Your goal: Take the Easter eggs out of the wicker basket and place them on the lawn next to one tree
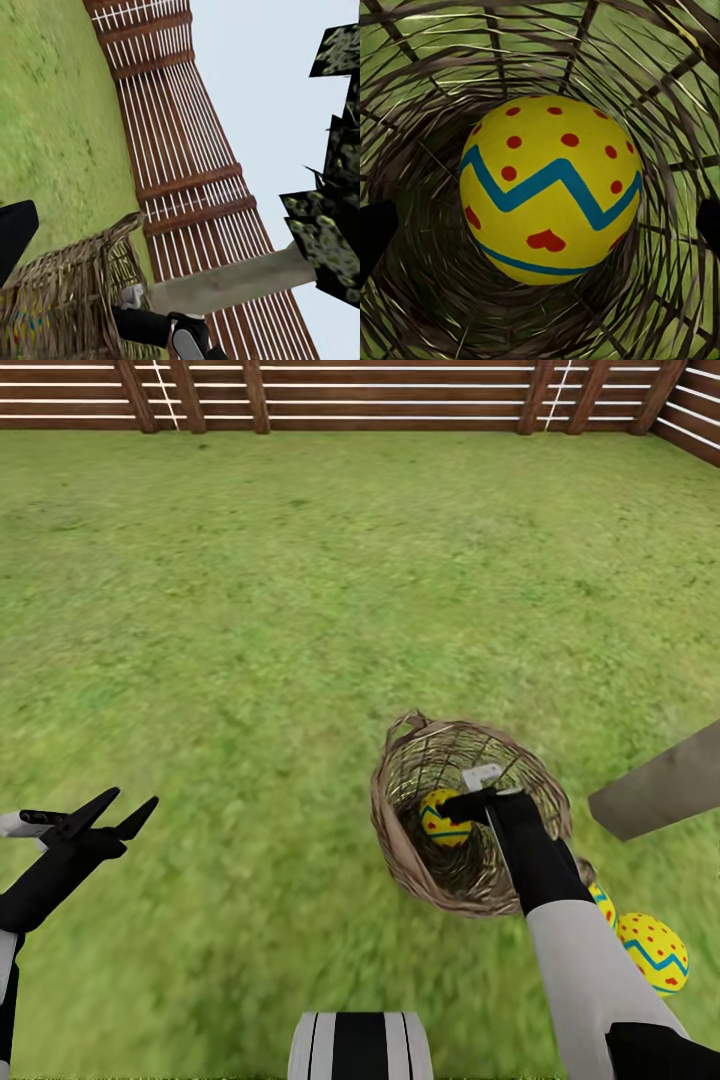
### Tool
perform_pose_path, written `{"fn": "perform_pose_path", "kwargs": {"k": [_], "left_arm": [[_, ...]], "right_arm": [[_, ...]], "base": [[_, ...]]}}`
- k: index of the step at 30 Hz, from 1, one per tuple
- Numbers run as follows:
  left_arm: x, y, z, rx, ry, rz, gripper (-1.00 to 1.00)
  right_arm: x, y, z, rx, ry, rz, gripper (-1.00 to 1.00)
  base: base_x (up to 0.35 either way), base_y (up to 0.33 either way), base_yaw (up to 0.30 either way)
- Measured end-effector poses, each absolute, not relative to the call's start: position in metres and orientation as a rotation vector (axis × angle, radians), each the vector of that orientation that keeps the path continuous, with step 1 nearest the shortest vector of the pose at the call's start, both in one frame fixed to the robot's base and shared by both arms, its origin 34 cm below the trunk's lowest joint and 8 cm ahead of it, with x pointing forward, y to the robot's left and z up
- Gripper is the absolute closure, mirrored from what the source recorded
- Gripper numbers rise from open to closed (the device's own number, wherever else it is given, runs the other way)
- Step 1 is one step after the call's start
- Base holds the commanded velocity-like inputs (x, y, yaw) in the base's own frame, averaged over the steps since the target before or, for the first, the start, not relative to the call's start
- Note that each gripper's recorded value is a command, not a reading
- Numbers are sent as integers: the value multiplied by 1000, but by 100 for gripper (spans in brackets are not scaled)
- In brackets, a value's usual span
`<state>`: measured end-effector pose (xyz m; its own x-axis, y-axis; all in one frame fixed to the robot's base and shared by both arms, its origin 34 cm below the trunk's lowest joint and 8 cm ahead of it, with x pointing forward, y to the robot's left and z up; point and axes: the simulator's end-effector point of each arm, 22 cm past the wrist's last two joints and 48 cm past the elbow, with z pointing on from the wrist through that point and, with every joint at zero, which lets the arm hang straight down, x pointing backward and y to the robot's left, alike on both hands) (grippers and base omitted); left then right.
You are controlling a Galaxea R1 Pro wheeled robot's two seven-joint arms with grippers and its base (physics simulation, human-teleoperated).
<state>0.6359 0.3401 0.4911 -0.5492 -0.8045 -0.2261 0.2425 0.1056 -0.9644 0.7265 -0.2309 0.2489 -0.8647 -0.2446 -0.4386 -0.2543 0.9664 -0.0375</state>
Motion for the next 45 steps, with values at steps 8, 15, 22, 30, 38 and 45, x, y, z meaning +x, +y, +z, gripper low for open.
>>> {"fn": "perform_pose_path", "kwargs": {"k": [8,15,22,30,38,45], "left_arm": [[635,340,475,-598,1567,-1577,-100],[635,339,474,-601,1564,-1579,-100],[635,338,474,-604,1558,-1582,-100],[635,337,474,-607,1554,-1586,-100],[635,334,473,-614,1546,-1592,-100],[634,333,456,-639,1569,-1590,-100]], "right_arm": [[727,-236,237,-351,2662,-5,-100],[732,-245,240,-335,2651,-62,-100],[731,-244,239,-337,2653,-59,-100],[727,-242,236,-338,2662,-49,-100],[721,-240,232,-334,2679,-36,-100],[713,-240,213,-337,2707,-31,-100]], "base": [[0,0,0],[0,0,0],[119,0,0],[4,0,0],[0,0,0],[0,0,0]]}}
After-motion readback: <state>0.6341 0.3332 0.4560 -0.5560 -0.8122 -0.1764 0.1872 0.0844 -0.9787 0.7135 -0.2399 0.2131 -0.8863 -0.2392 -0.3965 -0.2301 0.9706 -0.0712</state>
